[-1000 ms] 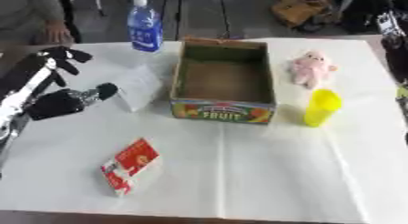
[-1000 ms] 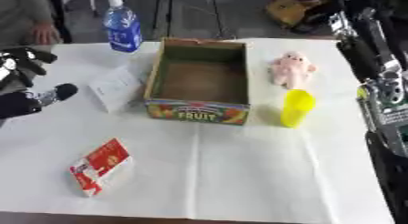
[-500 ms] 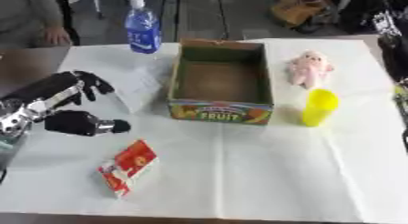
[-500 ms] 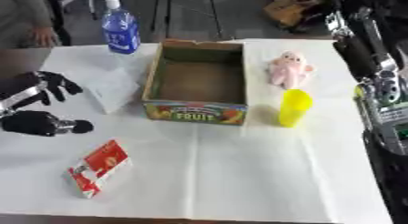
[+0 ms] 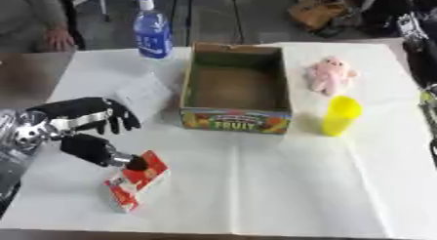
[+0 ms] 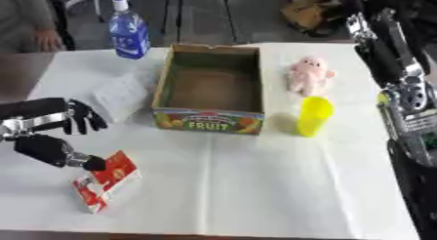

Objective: Pick up objects on the table and place them in the box.

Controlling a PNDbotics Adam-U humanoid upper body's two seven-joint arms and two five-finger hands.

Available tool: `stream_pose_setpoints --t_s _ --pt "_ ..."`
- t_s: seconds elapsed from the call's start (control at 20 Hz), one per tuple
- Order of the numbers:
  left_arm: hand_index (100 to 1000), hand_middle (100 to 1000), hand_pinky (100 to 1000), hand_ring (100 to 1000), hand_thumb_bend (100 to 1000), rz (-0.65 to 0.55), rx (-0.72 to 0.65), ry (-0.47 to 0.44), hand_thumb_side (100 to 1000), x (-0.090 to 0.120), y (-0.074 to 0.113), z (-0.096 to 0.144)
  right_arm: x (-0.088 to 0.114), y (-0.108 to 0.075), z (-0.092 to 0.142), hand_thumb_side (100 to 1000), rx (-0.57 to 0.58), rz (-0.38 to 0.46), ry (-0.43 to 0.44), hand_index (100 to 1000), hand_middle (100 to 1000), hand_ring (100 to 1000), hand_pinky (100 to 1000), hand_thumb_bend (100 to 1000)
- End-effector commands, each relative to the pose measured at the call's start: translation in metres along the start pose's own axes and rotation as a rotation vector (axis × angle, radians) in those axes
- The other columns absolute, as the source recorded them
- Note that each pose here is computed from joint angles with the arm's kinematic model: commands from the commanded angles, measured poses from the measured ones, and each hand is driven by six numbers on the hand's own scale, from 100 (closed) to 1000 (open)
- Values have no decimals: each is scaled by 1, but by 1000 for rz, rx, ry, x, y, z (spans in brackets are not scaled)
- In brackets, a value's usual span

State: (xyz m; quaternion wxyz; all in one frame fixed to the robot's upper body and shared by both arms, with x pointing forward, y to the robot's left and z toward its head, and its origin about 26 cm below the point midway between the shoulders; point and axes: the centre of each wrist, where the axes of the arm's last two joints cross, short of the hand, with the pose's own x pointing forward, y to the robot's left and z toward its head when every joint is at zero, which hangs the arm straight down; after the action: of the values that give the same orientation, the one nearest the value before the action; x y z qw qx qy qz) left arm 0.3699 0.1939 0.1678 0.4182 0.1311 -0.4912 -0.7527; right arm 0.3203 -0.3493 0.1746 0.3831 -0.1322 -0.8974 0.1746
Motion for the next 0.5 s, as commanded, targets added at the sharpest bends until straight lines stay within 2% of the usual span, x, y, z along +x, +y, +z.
stream_pose_setpoints --t_s 0.05,0.5 --pt "831 711 635 693 1000 -43 -16 13 744 2 7 -1 7 -6 -6 735 8 19 -29 901 771 695 653 100" --pt "832 715 652 701 1000 -148 -99 42 748 6 4 -22 7 -5 -6 735 12 13 -30 901 771 694 654 100"
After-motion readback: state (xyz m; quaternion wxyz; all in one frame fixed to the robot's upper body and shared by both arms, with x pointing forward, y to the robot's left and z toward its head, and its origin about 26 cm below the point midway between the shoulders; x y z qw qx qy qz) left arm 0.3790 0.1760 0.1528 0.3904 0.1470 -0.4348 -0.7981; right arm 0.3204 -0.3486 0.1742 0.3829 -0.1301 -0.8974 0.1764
